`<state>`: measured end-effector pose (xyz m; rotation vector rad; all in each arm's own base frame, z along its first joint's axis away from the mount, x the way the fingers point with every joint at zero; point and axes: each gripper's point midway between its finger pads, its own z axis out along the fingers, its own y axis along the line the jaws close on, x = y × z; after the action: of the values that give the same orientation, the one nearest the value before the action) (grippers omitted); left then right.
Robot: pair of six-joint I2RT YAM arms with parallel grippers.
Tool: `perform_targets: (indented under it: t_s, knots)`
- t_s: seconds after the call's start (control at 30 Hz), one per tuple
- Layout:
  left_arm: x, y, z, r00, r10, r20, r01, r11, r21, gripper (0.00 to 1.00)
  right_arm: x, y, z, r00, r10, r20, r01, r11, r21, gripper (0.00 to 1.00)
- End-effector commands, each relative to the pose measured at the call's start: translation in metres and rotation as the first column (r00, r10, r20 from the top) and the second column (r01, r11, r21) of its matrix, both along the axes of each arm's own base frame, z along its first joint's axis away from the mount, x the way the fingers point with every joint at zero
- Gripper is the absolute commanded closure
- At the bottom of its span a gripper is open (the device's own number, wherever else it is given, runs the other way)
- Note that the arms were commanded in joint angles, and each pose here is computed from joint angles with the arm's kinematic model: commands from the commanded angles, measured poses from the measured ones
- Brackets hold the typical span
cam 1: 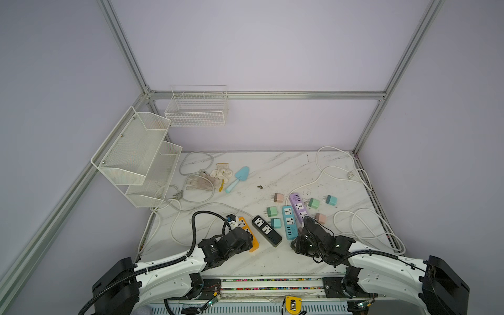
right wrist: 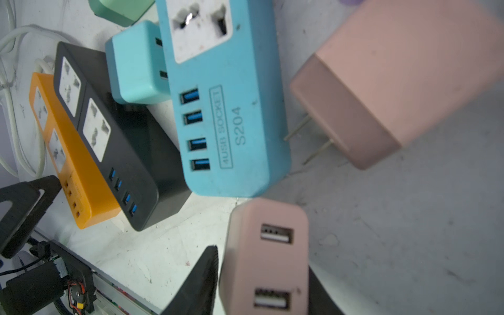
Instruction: Pull the plug off the socket
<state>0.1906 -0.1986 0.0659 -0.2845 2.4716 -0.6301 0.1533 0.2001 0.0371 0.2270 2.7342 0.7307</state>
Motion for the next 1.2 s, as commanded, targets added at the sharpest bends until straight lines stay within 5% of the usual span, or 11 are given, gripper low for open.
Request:
perform_targets:
  t_s: [0.0,0.5,0.63,0.83,1.0,1.1,1.17]
  knots:
    - [0.015,-0.016,0.040,0.997,0.018,0.073,-0.013,0.997,-0.075,0.46,0.004,-0.005,0.002,0.998,-0.055,-0.002,0.055,0.998,-0.006,0.53]
    - [0.026,0.004,0.071,0.982,0.047,0.185,-0.048,0.999,0.002,0.43,0.017,-0.022,0.023,0.988,-0.149,0.042,0.151,0.986,-0.065,0.18]
    - [0.036,0.018,0.096,0.960,0.064,0.272,-0.084,0.995,0.061,0.39,0.037,-0.035,0.059,0.967,-0.204,0.155,0.220,0.971,-0.095,0.03]
    - [0.074,0.080,0.127,0.927,0.167,0.335,-0.245,0.947,0.206,0.31,0.110,-0.053,0.139,0.881,-0.219,0.420,0.316,0.932,-0.177,0.03]
    - [0.109,0.154,0.142,0.863,0.330,0.382,-0.459,0.827,0.324,0.14,0.188,-0.110,0.176,0.749,-0.238,0.619,0.522,0.787,-0.328,0.03]
    - [0.125,0.200,0.141,0.813,0.417,0.406,-0.570,0.711,0.412,0.00,0.229,-0.157,0.175,0.683,-0.302,0.665,0.619,0.723,-0.308,0.03]
    - [0.130,0.231,0.133,0.759,0.492,0.426,-0.649,0.619,0.443,0.00,0.245,-0.188,0.170,0.619,-0.313,0.720,0.689,0.656,-0.307,0.03]
